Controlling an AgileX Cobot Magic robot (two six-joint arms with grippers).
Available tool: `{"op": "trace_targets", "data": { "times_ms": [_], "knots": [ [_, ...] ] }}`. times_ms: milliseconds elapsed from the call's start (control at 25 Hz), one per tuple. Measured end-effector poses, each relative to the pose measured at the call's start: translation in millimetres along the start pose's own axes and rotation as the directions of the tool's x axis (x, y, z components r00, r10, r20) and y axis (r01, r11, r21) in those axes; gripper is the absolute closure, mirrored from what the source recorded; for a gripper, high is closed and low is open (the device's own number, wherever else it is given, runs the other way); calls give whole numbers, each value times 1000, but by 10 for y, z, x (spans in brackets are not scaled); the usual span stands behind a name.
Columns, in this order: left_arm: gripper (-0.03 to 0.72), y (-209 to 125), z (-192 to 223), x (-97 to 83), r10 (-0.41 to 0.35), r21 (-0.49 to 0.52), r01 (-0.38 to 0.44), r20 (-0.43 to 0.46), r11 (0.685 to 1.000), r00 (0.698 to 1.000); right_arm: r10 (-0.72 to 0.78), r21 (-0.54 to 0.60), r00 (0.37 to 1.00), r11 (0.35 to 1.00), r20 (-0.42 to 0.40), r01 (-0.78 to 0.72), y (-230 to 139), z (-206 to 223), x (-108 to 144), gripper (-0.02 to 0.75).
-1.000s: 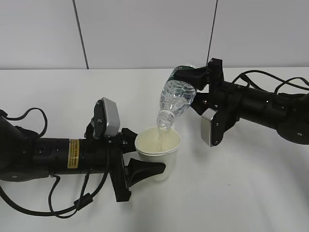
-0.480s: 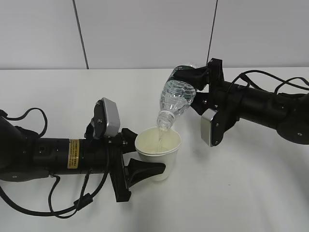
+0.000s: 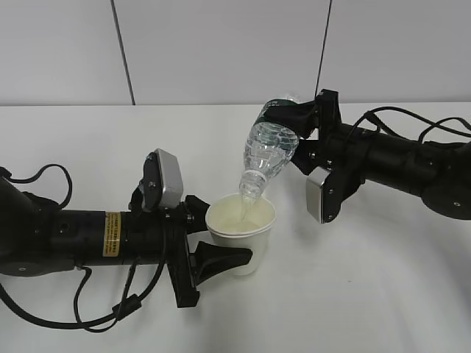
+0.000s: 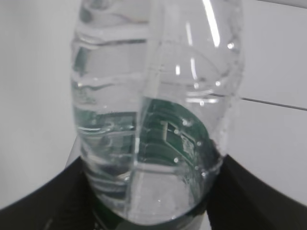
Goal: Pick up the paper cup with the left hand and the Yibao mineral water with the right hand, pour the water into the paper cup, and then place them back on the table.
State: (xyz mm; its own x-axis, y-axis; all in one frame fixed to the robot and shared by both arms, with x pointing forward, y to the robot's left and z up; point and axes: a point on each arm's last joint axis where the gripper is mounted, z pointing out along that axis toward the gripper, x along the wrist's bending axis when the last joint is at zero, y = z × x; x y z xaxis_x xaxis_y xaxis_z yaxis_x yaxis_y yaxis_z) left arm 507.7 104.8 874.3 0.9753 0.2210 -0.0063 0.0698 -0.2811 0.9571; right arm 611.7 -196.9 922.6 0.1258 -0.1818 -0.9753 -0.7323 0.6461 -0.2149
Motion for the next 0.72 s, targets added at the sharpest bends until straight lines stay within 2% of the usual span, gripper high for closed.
{"op": "trace_targets", "data": {
  "times_ms": [720],
  "knots": [
    [255,-3,0,1,1,4,-1,-1,1000,1000,-22,0,1000,1000,0,22,0,0,0,304]
  ]
}}
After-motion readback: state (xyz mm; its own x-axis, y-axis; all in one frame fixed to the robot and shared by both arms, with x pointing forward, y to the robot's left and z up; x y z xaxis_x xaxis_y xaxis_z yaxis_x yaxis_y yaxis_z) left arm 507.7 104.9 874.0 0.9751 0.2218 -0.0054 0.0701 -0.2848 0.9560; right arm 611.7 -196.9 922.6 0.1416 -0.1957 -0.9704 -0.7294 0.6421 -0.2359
